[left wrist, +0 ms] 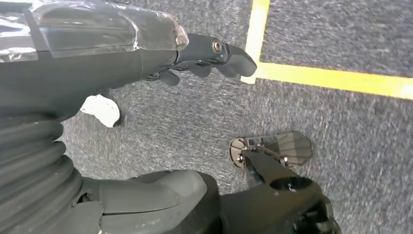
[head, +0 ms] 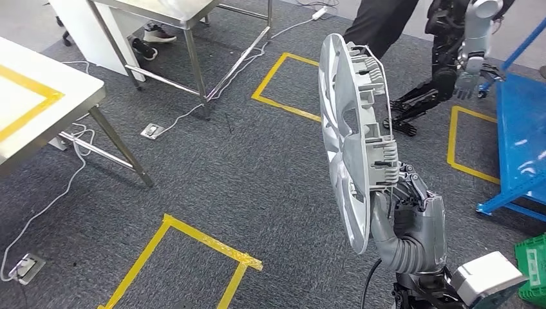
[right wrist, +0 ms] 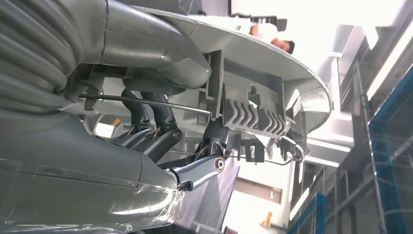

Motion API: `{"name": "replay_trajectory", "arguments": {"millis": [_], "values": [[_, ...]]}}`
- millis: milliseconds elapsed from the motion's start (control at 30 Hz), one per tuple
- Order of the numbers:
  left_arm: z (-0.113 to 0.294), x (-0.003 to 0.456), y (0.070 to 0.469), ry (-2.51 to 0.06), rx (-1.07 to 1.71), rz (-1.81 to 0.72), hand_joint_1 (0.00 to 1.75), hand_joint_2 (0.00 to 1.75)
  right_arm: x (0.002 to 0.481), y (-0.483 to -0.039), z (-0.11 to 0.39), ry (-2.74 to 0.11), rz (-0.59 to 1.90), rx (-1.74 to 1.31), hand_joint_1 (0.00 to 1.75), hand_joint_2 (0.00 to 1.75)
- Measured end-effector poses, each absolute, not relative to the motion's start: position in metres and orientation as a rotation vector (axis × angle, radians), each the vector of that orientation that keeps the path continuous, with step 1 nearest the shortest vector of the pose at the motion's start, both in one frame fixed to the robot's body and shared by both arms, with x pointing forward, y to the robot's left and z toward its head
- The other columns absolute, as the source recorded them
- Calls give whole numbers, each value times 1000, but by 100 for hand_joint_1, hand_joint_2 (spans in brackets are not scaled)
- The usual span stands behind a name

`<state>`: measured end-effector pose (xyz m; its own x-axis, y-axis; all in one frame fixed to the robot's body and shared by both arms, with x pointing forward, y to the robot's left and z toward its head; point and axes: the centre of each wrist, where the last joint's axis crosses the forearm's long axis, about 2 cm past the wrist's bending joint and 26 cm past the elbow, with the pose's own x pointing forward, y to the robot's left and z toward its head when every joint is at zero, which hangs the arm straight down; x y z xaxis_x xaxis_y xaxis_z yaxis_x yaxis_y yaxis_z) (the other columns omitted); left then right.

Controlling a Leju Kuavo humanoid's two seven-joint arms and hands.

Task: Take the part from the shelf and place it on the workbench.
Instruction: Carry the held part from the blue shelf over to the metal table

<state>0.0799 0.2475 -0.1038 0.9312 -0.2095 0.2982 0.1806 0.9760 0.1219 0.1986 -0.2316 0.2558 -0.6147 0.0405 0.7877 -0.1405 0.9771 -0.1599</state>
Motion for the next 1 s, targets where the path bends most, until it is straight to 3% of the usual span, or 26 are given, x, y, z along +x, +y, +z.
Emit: {"name": "replay_trajectory", "arguments": {"millis": [1000], "values": [[-104, 80, 247, -319, 90, -200, 0, 175, 198, -231, 257, -2224, 255, 76, 175, 175]]}}
